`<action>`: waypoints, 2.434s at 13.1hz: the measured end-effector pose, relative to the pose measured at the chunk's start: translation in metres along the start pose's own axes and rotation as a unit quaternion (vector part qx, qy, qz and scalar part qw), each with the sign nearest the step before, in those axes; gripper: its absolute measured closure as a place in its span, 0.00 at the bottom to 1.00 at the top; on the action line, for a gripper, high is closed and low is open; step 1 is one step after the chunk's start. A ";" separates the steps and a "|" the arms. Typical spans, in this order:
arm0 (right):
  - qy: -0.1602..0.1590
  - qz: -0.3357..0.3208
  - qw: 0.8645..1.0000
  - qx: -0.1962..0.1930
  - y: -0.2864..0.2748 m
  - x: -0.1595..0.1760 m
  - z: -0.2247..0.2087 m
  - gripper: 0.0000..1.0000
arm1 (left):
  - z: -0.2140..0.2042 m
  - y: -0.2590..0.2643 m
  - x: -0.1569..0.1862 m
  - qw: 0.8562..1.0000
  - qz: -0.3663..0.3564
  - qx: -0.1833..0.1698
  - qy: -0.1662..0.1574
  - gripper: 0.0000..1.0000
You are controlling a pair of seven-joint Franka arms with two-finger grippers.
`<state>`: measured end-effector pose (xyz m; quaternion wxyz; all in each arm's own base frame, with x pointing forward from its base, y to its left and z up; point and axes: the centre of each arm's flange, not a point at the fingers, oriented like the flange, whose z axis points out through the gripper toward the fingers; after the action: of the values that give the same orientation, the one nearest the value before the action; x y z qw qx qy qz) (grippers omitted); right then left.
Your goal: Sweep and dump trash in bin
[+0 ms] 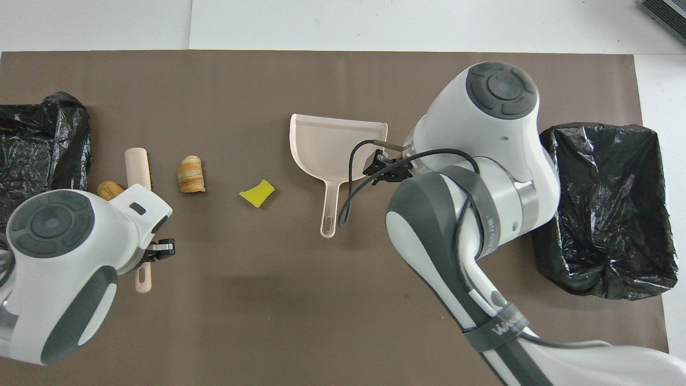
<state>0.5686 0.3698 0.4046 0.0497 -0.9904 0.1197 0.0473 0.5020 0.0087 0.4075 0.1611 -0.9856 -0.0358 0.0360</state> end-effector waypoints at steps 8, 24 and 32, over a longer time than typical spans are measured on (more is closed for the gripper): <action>0.012 -0.031 0.999 -0.017 -0.021 -0.018 0.059 0.00 | 0.038 0.006 0.003 0.999 0.028 -0.002 -0.034 0.74; 0.028 -0.074 0.997 -0.016 -0.026 -0.021 0.052 0.68 | -0.020 0.159 -0.036 0.990 0.121 -0.072 -0.029 0.74; 0.003 -0.257 0.963 -0.077 0.042 -0.034 -0.080 0.68 | -0.055 0.132 -0.043 0.990 0.113 -0.077 -0.012 0.74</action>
<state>0.5322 0.3283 0.4837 -0.0161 -0.9889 -0.1427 0.0391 0.4711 -0.1370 0.4195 0.0788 -0.9923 0.0716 0.0632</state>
